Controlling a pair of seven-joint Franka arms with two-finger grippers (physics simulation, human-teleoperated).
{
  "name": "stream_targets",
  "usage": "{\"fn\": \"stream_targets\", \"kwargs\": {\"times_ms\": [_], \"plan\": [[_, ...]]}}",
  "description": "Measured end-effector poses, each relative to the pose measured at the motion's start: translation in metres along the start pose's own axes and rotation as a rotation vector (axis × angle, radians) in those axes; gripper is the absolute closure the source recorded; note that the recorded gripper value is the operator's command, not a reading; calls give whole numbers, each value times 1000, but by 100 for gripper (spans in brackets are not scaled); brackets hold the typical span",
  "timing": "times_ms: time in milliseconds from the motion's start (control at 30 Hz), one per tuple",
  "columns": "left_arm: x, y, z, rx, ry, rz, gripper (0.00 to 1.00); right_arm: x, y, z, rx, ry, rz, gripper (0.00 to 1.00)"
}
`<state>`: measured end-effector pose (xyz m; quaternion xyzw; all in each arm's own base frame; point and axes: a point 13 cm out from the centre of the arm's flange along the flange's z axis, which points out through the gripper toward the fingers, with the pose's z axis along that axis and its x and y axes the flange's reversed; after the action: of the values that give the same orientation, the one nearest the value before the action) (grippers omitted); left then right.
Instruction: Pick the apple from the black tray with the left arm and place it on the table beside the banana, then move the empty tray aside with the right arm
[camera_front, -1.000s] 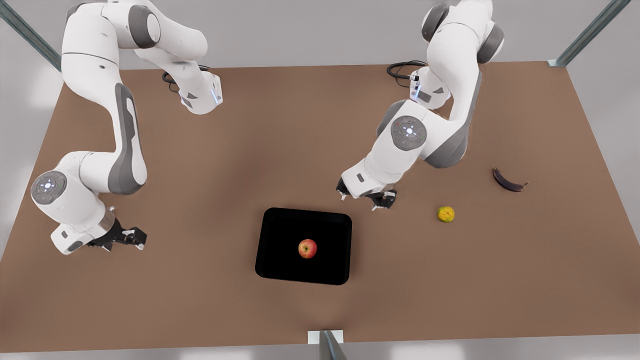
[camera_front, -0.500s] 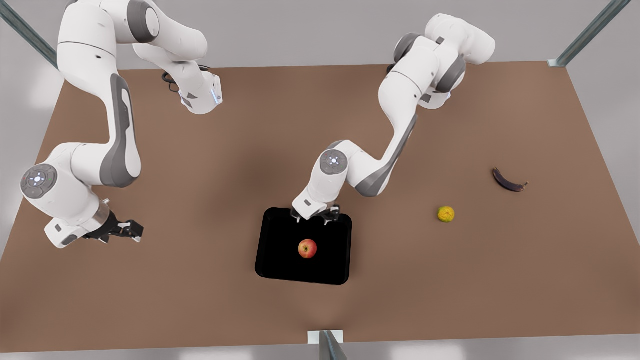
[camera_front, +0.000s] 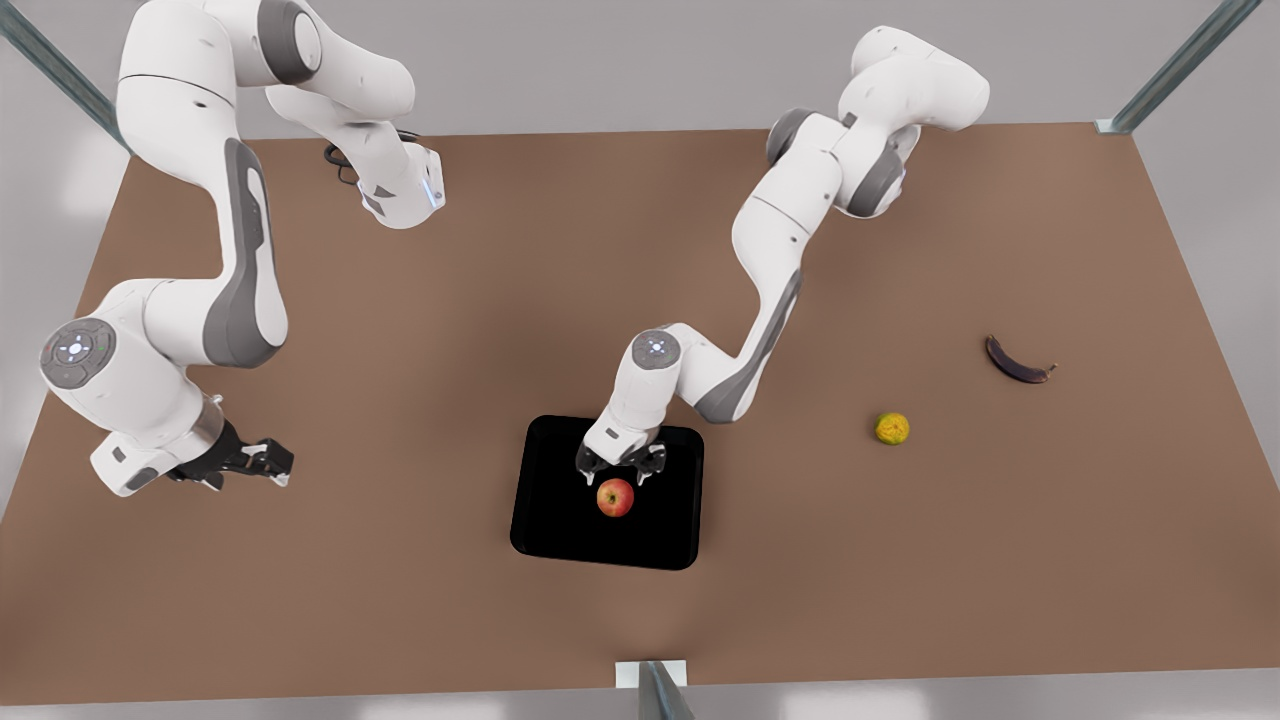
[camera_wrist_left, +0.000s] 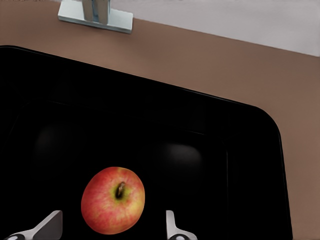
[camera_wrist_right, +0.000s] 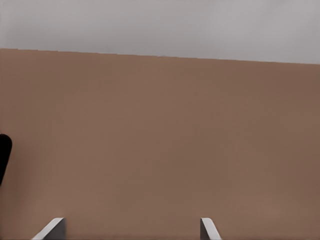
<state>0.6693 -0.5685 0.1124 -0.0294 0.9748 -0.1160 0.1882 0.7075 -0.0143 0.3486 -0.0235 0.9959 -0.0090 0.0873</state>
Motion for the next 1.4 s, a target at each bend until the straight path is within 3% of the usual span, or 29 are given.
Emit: {"fn": "stream_targets", "kwargs": {"times_ms": [400,1100,1167,1367,1400], "plan": [[5,15,31,-79,-86,65,0,-1,-6,-12,38,-14,-19,0],[18,24,70,-76,-137,29,0,-2,-7,-22,41,-28,-17,0],[18,20,70,-68,-145,27,15,-2,-7,-22,41,-28,-17,0],[15,19,70,-60,-158,11,16,-2,-7,-22,41,-28,-16,0],[14,19,69,-58,-160,8,21,-2,-7,-22,41,-28,-16,0]]}}
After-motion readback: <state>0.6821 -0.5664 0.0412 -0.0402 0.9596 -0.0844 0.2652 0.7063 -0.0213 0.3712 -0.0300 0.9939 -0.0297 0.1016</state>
